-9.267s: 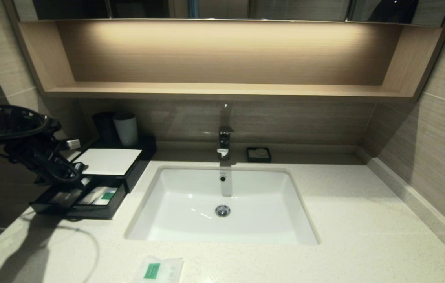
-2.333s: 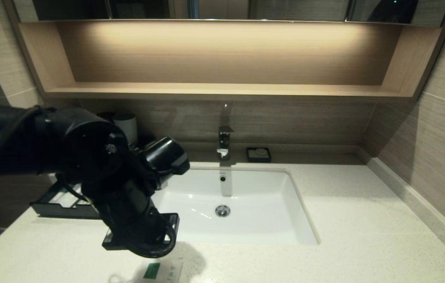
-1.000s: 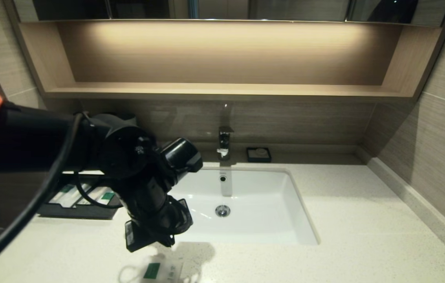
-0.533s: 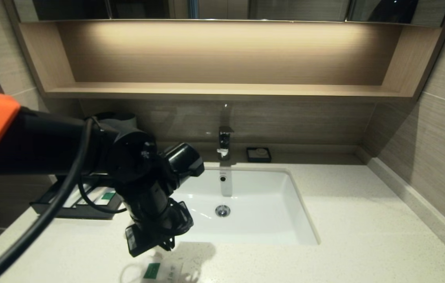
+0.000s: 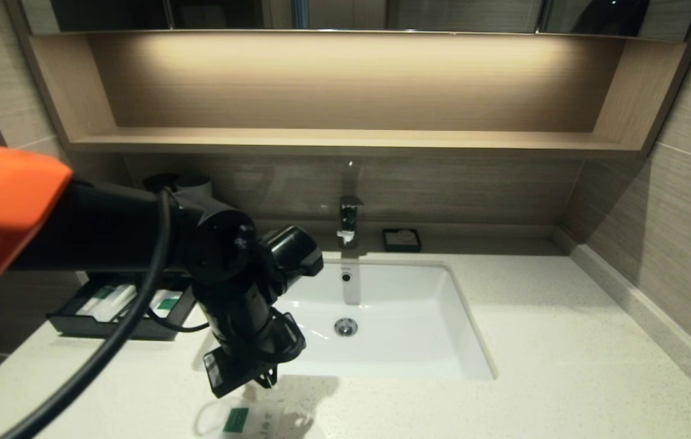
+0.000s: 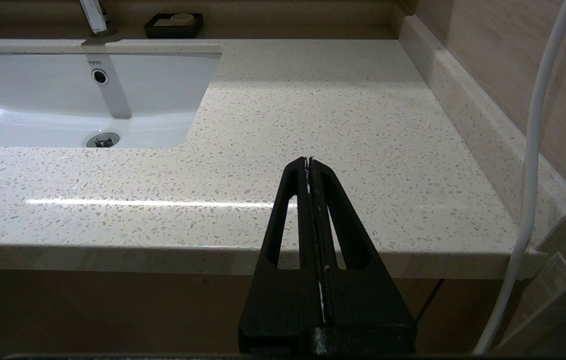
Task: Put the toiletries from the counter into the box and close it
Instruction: Pick up the bathroom toiletry
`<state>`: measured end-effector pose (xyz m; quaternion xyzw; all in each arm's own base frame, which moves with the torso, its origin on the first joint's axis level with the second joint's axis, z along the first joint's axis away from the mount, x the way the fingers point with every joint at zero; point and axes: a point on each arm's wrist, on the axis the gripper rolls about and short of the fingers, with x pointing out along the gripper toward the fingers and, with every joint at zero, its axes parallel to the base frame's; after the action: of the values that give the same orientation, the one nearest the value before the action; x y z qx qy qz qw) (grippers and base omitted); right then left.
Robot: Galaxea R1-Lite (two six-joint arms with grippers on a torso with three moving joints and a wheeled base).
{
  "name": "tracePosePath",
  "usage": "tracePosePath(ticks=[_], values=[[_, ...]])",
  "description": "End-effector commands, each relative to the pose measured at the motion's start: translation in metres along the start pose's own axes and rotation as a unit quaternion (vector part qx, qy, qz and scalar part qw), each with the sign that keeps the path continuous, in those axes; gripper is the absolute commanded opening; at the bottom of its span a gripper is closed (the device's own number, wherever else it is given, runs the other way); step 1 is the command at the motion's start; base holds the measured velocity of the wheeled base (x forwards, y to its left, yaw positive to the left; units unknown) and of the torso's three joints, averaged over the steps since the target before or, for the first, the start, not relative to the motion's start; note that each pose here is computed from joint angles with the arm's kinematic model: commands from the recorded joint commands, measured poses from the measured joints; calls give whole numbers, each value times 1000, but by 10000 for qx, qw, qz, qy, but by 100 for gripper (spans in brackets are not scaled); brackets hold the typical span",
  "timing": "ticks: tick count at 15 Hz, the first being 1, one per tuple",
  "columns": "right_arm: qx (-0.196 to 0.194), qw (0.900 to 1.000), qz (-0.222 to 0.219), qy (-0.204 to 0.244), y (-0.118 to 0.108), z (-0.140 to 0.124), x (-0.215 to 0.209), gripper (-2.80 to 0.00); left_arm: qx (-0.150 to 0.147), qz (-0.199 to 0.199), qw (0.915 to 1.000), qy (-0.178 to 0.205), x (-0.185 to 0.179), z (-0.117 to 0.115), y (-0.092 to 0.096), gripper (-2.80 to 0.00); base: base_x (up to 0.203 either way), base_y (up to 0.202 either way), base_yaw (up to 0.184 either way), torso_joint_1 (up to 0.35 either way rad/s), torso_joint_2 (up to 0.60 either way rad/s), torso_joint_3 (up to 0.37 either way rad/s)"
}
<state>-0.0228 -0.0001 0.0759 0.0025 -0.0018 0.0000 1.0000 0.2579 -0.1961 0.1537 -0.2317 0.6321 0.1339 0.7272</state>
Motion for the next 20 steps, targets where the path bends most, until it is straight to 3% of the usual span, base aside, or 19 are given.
tracePosePath(ticks=[1,7,13,14,20], values=[[-2,10000,0,10,0,0,0,-280,-65,80,9999,21,4,0,0,-280,0,0,0,0,0,0],[-2,10000,0,10,0,0,0,-280,-83,306,9994,128,19,0,-1,-280,0,0,0,0,0,0],[-2,10000,0,10,0,0,0,-280,-99,270,9995,124,14,-1,3,-280,0,0,0,0,0,0],[-2,10000,0,3,0,0,0,-280,-98,256,9996,107,12,-2,4,0,0,0,0,0,0,0],[-2,10000,0,10,0,0,0,-280,-201,182,9996,66,8,-1,4,0,0,0,0,0,0,0]])
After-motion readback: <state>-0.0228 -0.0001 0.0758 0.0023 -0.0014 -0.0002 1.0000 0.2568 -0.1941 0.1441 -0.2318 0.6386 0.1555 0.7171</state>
